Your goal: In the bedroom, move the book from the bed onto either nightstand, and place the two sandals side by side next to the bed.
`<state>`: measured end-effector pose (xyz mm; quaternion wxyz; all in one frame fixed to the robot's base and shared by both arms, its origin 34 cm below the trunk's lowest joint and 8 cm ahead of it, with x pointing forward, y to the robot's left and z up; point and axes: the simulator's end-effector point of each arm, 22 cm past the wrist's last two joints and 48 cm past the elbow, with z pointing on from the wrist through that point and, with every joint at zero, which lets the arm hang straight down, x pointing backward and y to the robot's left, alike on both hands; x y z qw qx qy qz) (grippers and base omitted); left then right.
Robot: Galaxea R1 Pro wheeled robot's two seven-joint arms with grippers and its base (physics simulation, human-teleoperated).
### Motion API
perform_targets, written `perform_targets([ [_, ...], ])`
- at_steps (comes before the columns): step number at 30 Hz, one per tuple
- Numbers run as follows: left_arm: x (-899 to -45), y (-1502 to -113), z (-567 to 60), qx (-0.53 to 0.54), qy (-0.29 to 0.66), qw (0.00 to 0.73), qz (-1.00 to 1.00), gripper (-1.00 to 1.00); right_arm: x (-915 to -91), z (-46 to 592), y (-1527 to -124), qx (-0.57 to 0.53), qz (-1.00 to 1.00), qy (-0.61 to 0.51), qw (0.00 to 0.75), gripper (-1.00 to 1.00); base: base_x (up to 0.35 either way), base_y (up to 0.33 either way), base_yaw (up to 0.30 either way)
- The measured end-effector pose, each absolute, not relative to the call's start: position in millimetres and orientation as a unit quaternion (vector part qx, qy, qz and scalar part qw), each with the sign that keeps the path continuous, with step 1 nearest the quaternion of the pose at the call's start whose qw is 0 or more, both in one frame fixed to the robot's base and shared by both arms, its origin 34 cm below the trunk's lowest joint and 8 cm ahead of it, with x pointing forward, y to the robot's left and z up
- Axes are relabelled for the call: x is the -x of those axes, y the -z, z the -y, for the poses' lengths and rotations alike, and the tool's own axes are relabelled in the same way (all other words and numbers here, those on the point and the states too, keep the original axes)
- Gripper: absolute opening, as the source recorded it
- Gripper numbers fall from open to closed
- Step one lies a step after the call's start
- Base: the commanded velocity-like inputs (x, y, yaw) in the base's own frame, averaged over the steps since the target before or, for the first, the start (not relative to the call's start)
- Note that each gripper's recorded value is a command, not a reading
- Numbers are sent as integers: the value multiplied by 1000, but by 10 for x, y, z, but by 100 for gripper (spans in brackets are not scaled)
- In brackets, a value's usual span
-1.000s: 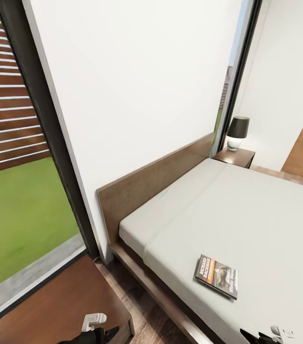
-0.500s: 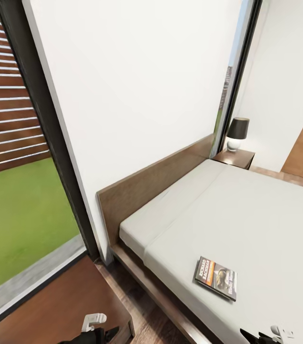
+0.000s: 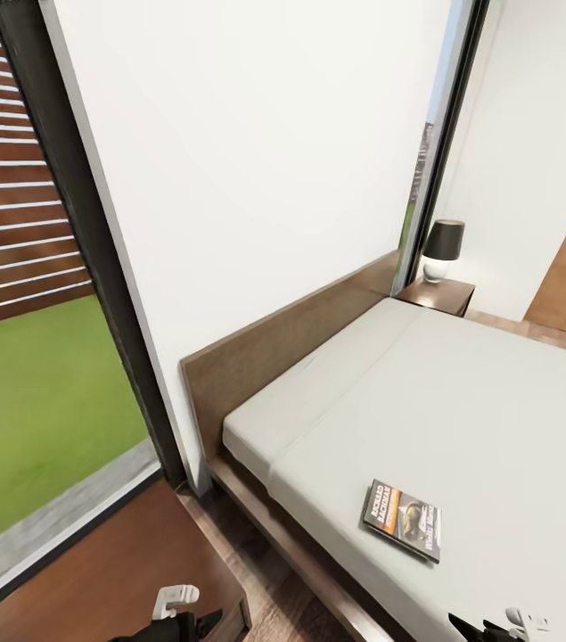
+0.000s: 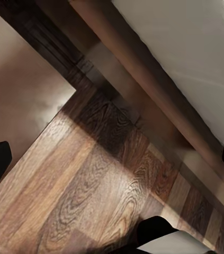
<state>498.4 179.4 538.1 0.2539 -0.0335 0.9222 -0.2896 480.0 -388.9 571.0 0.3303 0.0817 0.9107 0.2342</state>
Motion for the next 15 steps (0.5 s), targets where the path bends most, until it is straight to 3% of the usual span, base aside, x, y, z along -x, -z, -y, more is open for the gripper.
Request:
perform_targets([
  [5, -4987, -5464, -1793, 34, 290, 254, -922, 100, -4801, 3889, -5792, -82, -911, -234, 330, 100, 0, 0, -187],
  [15, -4989, -5625, -1793, 33, 290, 254, -922, 100, -4801, 3889, -5952, -82, -911, -234, 330, 100, 0, 0, -272],
])
